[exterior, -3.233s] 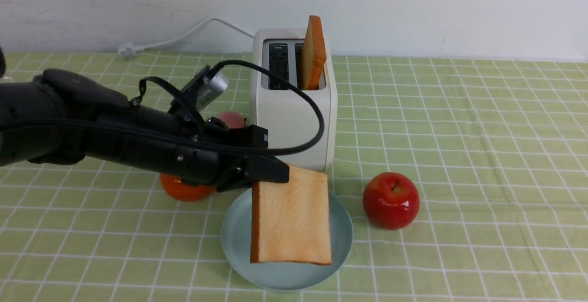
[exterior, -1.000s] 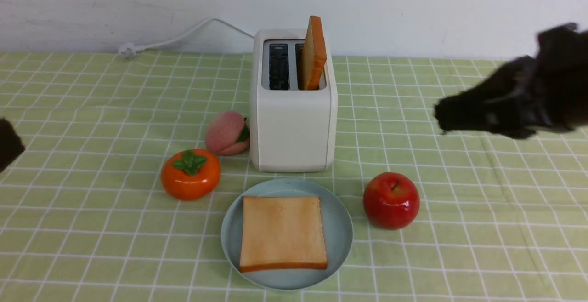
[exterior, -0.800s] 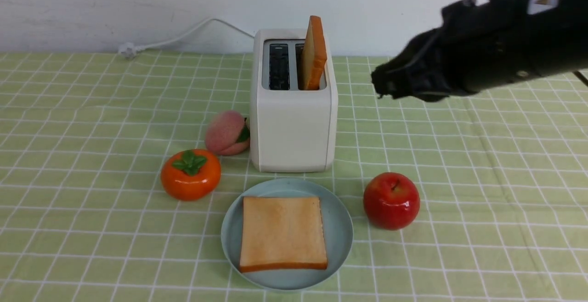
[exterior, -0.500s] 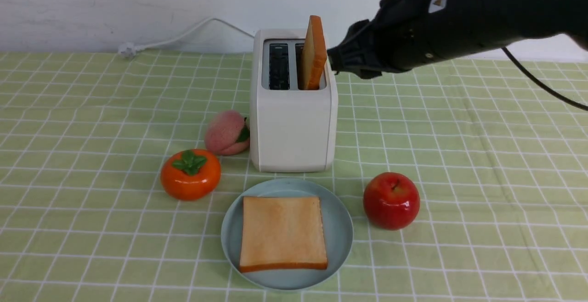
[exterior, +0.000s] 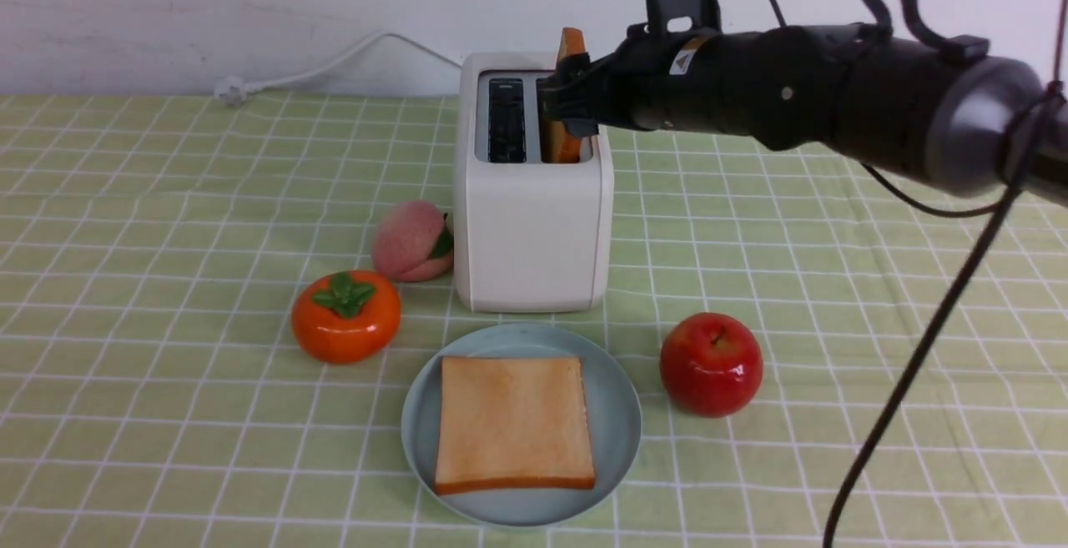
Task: Take toasted bread from bread machine on green coffee tablecloth place on plate.
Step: 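Grasp the toast slice in the toaster and pull it up out of the slot with the right gripper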
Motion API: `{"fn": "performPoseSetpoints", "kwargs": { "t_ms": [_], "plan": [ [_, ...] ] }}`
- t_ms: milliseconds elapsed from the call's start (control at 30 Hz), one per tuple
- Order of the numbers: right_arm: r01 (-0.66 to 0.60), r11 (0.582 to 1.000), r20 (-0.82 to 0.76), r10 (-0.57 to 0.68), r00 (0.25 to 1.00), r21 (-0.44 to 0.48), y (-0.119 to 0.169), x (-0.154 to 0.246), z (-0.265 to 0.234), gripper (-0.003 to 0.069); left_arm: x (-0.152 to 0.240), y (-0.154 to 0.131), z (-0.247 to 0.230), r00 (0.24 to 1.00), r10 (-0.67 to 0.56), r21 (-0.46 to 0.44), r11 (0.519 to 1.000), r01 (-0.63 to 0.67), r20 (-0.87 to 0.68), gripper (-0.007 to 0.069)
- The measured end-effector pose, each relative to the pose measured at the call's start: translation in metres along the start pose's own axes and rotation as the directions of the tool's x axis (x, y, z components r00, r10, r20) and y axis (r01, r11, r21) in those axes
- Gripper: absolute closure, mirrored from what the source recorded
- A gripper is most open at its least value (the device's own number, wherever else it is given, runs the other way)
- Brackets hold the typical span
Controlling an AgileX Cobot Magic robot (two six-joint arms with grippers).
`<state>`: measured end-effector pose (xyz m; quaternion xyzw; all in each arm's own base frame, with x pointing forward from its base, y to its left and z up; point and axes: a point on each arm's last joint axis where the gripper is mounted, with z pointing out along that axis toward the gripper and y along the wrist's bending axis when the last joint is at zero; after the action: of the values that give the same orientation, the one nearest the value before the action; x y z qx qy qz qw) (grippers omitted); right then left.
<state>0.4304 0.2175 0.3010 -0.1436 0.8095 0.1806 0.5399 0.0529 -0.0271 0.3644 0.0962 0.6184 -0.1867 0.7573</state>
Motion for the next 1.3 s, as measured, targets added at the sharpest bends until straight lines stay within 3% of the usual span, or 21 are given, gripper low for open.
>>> {"fn": "performPoseSetpoints", "kwargs": {
  "t_ms": [133,267,300,333,400,467,533,1100,1300],
  "plan": [
    [-0.006,1.0,0.001,0.006,1.0,0.01,-0.006,0.005,0.02,0.0134,0.0,0.0,0.0,1.0,-0.005,0.001,1.0,0.005,0.0,0.0638],
    [-0.027,0.999,-0.002,0.027,1.0,0.02,-0.012,0.008,0.028,0.0255,0.0,0.0,0.0,1.0,-0.005,0.004,1.0,0.005,-0.003,0.0638],
    [-0.028,0.999,-0.002,0.028,1.0,0.02,-0.012,0.008,0.028,0.0255,0.0,0.0,0.0,1.0,-0.005,0.004,1.0,0.005,-0.003,0.0638],
    [-0.029,0.999,-0.002,0.03,1.0,0.019,-0.012,0.008,0.028,0.033,0.001,-0.001,0.0,1.0,-0.003,0.006,1.0,0.003,-0.006,0.0638],
    [-0.031,0.999,-0.002,0.031,1.0,0.019,-0.012,0.008,0.028,0.0382,0.001,-0.001,0.0,1.0,-0.002,0.006,1.0,0.002,-0.006,0.0638],
    [-0.034,0.999,0.002,0.034,0.999,0.018,-0.012,0.008,0.028,0.0487,0.001,-0.001,0.0,1.0,-0.002,0.006,1.0,0.002,-0.006,0.0638],
    [-0.035,0.999,0.007,0.035,0.999,0.019,-0.012,0.008,0.028,0.0524,0.001,-0.001,0.0,1.0,-0.002,0.006,1.0,0.002,-0.006,0.0638],
    [-0.034,0.999,0.04,0.034,0.999,0.014,-0.01,-0.005,0.018,0.0524,0.004,-0.004,0.0,0.999,-0.002,0.041,0.999,0.003,-0.04,0.0638],
    [-0.03,1.0,0.118,0.03,0.993,-0.004,-0.003,-0.044,-0.021,0.0524,0.01,-0.006,0.0,0.997,0.014,0.068,0.998,-0.008,-0.081,0.0638]
  ]
}}
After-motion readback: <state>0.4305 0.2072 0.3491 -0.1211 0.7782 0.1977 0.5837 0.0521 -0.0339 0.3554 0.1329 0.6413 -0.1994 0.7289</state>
